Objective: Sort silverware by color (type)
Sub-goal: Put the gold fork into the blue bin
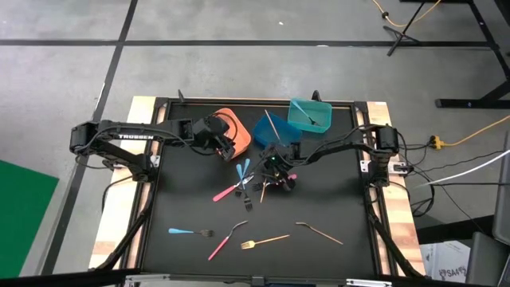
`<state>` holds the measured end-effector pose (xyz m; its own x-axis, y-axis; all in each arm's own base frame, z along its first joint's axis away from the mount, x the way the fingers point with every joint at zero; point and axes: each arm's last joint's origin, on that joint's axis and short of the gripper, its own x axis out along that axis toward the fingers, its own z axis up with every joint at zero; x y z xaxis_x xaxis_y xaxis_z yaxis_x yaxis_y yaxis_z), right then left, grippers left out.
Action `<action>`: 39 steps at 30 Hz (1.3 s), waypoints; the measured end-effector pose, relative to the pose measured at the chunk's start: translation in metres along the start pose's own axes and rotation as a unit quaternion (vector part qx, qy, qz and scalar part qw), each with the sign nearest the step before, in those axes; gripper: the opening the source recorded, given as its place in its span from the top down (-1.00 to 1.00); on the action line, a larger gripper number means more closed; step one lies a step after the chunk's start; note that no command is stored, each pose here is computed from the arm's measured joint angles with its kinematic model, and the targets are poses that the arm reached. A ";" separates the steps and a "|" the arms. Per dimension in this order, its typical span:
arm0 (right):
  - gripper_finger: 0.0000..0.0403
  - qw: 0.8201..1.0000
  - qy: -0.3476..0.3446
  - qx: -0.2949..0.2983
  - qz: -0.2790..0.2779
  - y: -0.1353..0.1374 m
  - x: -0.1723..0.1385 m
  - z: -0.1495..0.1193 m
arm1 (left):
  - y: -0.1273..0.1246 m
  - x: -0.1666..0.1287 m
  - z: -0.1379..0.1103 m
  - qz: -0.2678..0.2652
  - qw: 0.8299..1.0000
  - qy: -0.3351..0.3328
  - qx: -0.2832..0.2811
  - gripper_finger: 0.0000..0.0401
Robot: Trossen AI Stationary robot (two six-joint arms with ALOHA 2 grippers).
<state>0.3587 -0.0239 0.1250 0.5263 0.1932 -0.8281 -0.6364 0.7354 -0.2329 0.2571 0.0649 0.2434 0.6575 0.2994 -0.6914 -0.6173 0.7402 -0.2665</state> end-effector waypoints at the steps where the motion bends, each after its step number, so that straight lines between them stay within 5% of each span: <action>1: 0.24 1.000 0.001 0.000 0.000 0.000 0.000 0.000 | 0.000 0.000 0.000 0.000 1.000 0.000 0.000 0.63; 11: 0.25 1.000 0.003 0.003 0.000 0.000 0.001 -0.001 | 0.000 0.000 0.000 0.000 1.000 0.000 0.000 0.63; 25: 0.78 1.000 0.010 0.006 0.006 0.002 0.001 -0.002 | 0.000 0.000 0.000 0.000 1.000 0.000 -0.001 0.63; 39: 0.98 1.000 -0.004 0.015 0.021 0.003 0.001 -0.002 | 0.000 0.000 0.000 0.000 1.000 0.000 -0.001 0.63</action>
<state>0.3569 -0.0227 0.1223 0.5047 0.2293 -0.8323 -0.6411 0.7452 -0.1835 0.2571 0.0649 0.2434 0.6573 0.2996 -0.6915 -0.6180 0.7394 -0.2671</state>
